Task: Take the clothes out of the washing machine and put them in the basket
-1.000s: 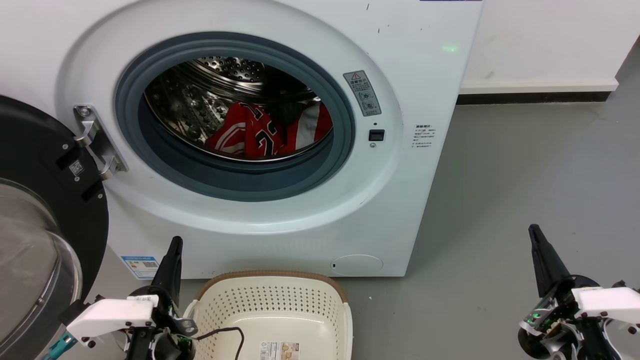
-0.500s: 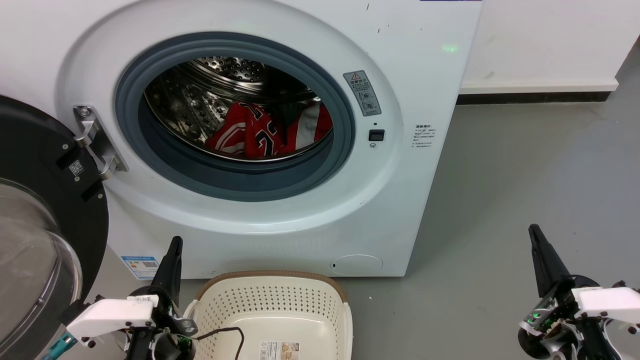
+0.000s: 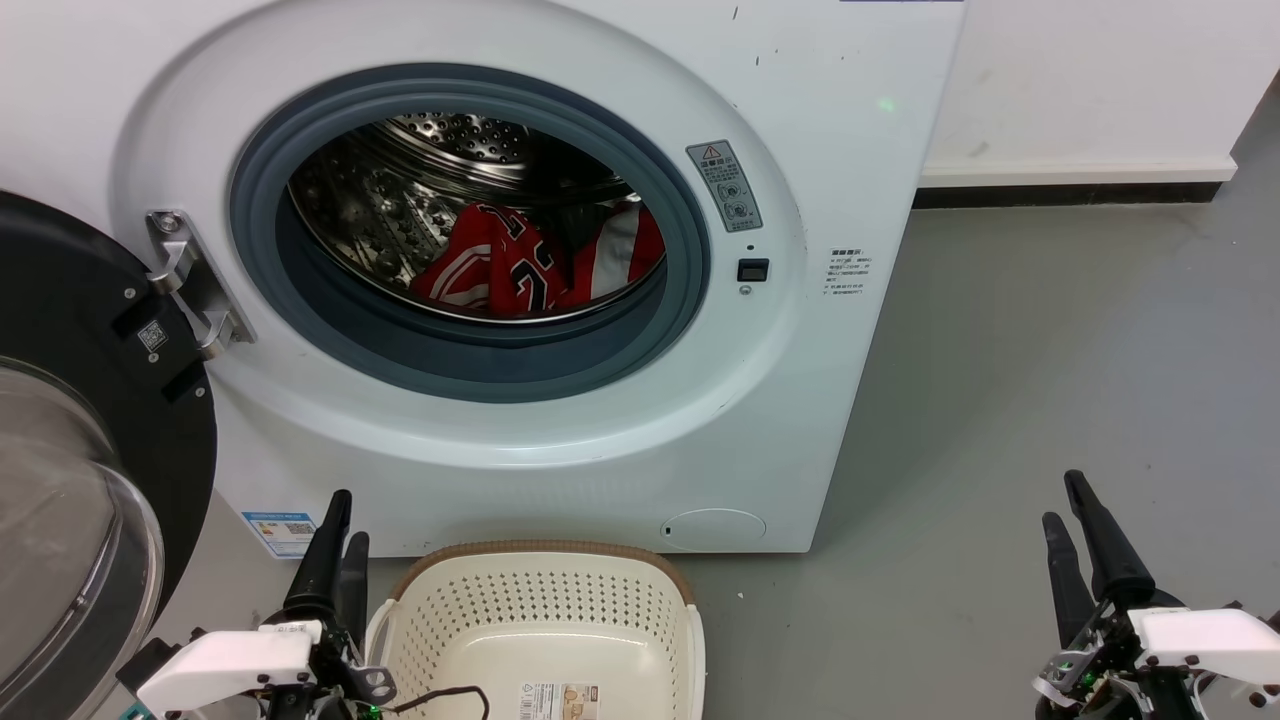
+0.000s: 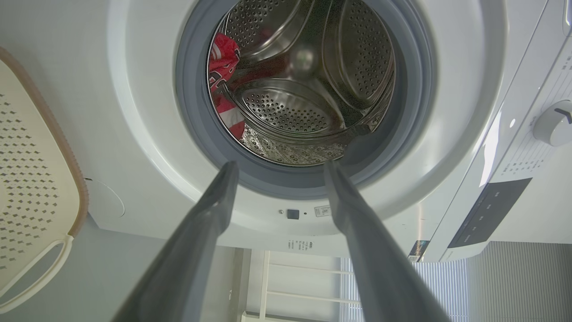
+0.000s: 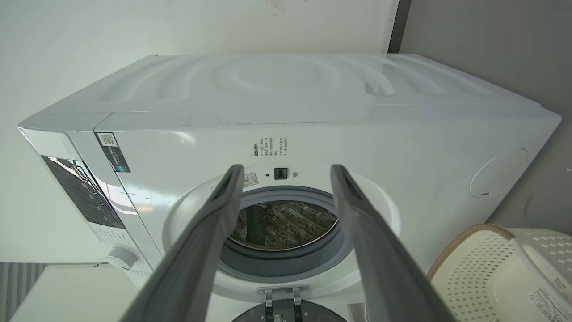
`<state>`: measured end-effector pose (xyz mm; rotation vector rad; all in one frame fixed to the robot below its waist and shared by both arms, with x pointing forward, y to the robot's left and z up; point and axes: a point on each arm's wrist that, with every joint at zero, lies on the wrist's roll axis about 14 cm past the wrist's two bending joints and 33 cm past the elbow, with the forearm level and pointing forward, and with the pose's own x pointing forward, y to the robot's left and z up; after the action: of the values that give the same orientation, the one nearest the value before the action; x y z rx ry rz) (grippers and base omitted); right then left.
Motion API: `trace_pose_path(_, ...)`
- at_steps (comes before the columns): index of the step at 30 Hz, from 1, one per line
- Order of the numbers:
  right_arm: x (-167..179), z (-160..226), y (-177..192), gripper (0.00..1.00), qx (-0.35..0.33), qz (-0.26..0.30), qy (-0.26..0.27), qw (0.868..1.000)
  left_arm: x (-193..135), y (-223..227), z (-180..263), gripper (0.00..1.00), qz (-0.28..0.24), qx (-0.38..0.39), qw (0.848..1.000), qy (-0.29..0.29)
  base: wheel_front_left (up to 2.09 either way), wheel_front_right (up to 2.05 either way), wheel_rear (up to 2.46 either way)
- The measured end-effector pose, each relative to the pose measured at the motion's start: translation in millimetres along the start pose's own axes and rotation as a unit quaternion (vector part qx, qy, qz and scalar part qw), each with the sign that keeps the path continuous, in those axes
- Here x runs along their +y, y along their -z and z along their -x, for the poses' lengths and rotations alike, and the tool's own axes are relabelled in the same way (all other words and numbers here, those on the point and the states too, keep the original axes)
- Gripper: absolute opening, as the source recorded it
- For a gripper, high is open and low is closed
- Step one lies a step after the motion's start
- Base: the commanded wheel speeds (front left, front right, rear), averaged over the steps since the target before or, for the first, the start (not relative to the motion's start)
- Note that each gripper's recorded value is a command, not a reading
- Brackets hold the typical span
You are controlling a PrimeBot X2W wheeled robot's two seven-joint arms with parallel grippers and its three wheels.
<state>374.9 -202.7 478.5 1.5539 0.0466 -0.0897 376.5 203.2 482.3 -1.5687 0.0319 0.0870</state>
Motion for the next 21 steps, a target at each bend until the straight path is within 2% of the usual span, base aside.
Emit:
trace_pose_path(10, -6.3, 1.1, -1.5, 1.0, -0.012, 0.038, 0.011, 0.999, 6.6, -13.1, 3.7, 1.0, -0.033, -0.029, 0.999, -0.011, 0.0, 0.0, 0.0)
trace_pose_path(17, -0.5, 0.0, -6.0, 1.0, -0.023, 0.113, 0.004, 0.993, 0.2, -38.2, 5.3, 1.0, -0.086, -0.072, 0.994, -0.006, 0.0, 0.0, 0.0)
trace_pose_path(21, 13.6, -2.3, -9.2, 1.0, -0.03, 0.177, -0.015, 0.984, -9.3, -45.2, 4.9, 1.0, -0.125, -0.084, 0.988, 0.005, 0.0, 0.0, 0.0)
